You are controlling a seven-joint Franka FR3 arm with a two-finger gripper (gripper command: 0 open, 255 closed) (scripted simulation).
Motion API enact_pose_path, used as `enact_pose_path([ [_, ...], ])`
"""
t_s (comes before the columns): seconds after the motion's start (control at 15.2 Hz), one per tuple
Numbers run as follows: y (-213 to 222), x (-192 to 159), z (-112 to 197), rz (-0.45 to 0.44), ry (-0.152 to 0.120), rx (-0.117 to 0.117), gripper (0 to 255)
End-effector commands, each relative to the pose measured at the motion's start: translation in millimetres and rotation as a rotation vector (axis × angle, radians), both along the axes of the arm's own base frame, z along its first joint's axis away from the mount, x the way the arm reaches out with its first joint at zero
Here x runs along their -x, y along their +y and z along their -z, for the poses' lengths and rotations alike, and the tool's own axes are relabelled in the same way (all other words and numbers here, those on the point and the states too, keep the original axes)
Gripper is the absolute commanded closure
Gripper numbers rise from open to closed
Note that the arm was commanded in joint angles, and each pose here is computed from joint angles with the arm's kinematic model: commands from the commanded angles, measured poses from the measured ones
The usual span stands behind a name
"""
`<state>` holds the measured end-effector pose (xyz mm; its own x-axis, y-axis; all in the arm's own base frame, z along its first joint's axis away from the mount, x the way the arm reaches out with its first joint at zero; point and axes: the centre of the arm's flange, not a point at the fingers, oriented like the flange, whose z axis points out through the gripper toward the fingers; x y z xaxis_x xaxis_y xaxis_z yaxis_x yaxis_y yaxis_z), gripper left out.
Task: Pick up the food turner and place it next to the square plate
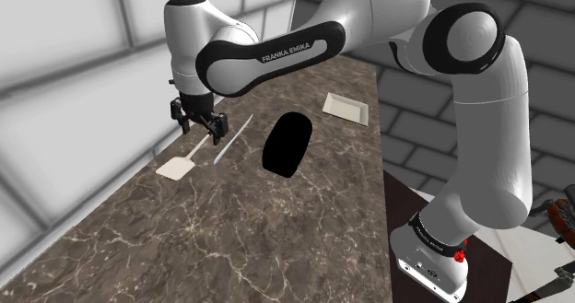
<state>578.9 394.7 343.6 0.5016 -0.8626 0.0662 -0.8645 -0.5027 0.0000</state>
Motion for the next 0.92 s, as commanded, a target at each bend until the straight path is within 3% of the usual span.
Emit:
enact_pose_path([
  [0.0,-0.6,0.6,5.1,0.000,0.000,0.000,0],
  [0.46,-0.6,0.6,5.1,0.000,0.000,0.000,0],
  [0.53,-0.6,0.6,5.1,0.000,0.000,0.000,255],
  [0.86,-0.6,0.6,5.1,0.000,0.000,0.000,255],
])
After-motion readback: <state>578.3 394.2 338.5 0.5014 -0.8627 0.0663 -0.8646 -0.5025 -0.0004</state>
